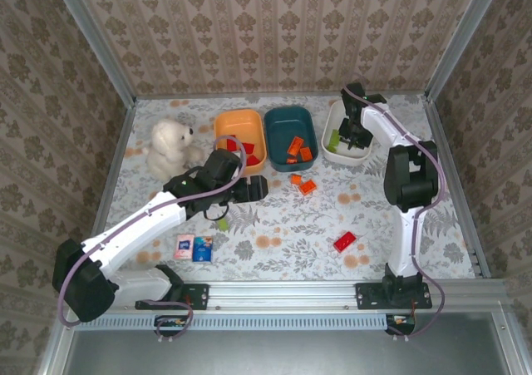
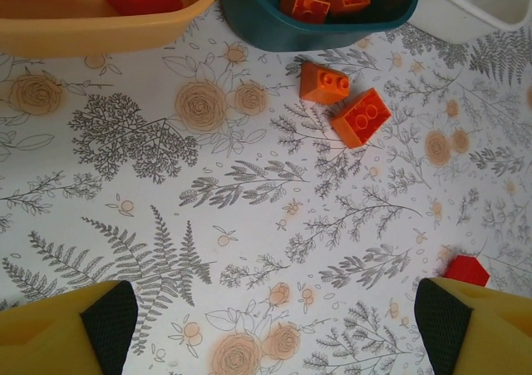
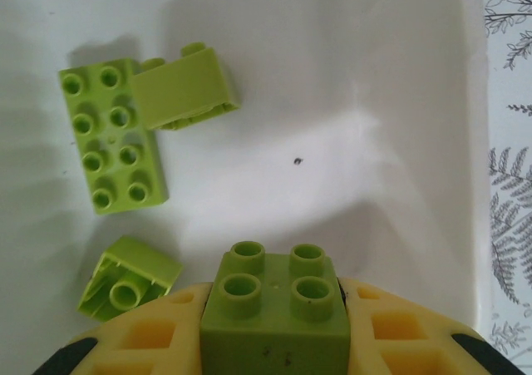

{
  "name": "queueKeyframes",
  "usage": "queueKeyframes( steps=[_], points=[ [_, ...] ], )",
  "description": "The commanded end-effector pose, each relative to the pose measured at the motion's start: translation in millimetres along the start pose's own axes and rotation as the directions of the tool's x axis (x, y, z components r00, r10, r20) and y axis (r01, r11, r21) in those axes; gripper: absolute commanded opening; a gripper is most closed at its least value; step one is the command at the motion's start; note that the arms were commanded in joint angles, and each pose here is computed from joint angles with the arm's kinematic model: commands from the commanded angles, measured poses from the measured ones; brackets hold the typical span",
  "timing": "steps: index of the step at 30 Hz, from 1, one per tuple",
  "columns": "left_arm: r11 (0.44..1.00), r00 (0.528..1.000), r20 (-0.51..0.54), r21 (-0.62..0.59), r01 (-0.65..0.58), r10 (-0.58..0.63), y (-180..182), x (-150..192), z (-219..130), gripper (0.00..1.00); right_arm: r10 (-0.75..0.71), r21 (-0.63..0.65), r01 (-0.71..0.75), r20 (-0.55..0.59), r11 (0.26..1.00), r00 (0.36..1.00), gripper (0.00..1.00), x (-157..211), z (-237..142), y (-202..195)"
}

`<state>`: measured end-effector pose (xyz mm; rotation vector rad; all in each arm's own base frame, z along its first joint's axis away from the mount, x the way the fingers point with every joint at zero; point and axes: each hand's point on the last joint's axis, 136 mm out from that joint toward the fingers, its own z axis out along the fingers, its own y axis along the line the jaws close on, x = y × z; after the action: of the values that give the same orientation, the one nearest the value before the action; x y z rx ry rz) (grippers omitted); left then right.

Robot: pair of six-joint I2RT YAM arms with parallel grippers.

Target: Sort the legos into containers by color

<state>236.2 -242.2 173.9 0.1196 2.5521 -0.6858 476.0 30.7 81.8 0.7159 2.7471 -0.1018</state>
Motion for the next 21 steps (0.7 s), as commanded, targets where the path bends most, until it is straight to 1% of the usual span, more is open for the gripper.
queueKeyframes(
  steps=[1,6,11,14,16,21],
  points=[
    [0.999,0.999,0.029,-0.003,-0.033,0.033,-5,-6,-9,0.90,-0.038,0.013,0.038,-0.034,0.999,0.999,0.29,0,8,2],
    [0.999,0.999,0.006,-0.015,-0.043,0.043,-2,2,-9,0.90,-0.042,0.008,0.043,-0.066,0.999,0.997,0.37,3,18,6],
    [0.998,0.998,-0.010,-0.025,-0.065,0.065,-1,6,-10,0.90,-0.044,-0.010,0.043,-0.057,0.999,0.997,0.52,0,8,8],
    [0.996,0.997,-0.008,-0.022,-0.081,0.081,-4,3,-14,0.90,-0.045,-0.037,0.044,-0.020,0.998,0.999,0.59,-9,-13,10],
    [0.996,0.996,-0.006,-0.018,-0.091,0.090,-6,1,-16,0.90,-0.039,-0.068,0.041,0.021,0.997,0.999,0.62,-16,-36,11],
    [0.993,0.993,-0.017,0.002,-0.117,0.117,-15,-1,-14,0.89,-0.027,-0.148,0.046,0.130,0.988,0.991,0.63,-25,-99,11]
  ],
)
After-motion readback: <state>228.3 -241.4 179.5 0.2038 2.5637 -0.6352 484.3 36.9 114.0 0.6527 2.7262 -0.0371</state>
